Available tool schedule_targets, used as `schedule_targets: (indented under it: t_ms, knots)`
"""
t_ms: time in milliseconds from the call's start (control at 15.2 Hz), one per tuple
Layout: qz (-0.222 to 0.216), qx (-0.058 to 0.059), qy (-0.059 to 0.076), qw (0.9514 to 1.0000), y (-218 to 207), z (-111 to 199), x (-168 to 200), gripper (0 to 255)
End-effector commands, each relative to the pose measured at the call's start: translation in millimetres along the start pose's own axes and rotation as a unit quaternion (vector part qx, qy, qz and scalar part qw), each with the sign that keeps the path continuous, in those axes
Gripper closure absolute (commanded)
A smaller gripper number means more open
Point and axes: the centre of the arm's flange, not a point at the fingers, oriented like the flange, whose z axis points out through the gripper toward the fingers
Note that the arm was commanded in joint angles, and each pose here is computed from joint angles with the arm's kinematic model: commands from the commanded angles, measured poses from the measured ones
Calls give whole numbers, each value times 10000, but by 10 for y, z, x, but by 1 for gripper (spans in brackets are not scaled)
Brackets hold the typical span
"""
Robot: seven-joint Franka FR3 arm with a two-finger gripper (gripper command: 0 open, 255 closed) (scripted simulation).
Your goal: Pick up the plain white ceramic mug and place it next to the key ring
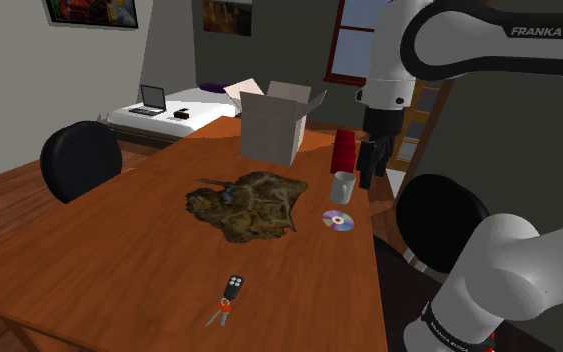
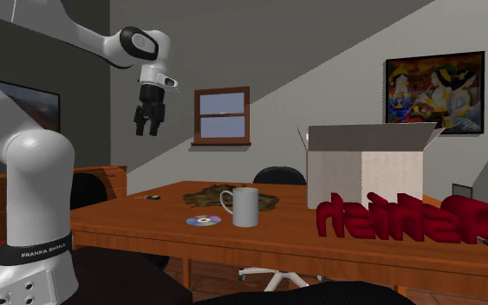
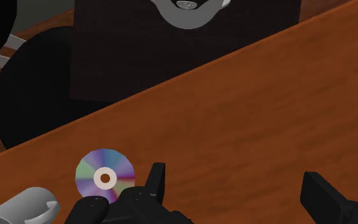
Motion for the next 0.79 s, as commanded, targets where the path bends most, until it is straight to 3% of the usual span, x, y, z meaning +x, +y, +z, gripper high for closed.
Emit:
schedule_targets:
  t_ms: [0, 726]
  knots:
    - [0, 0, 0, 10000, 0, 0, 0, 0]
    - [378, 13, 140, 9992, 1176, 464, 675, 0]
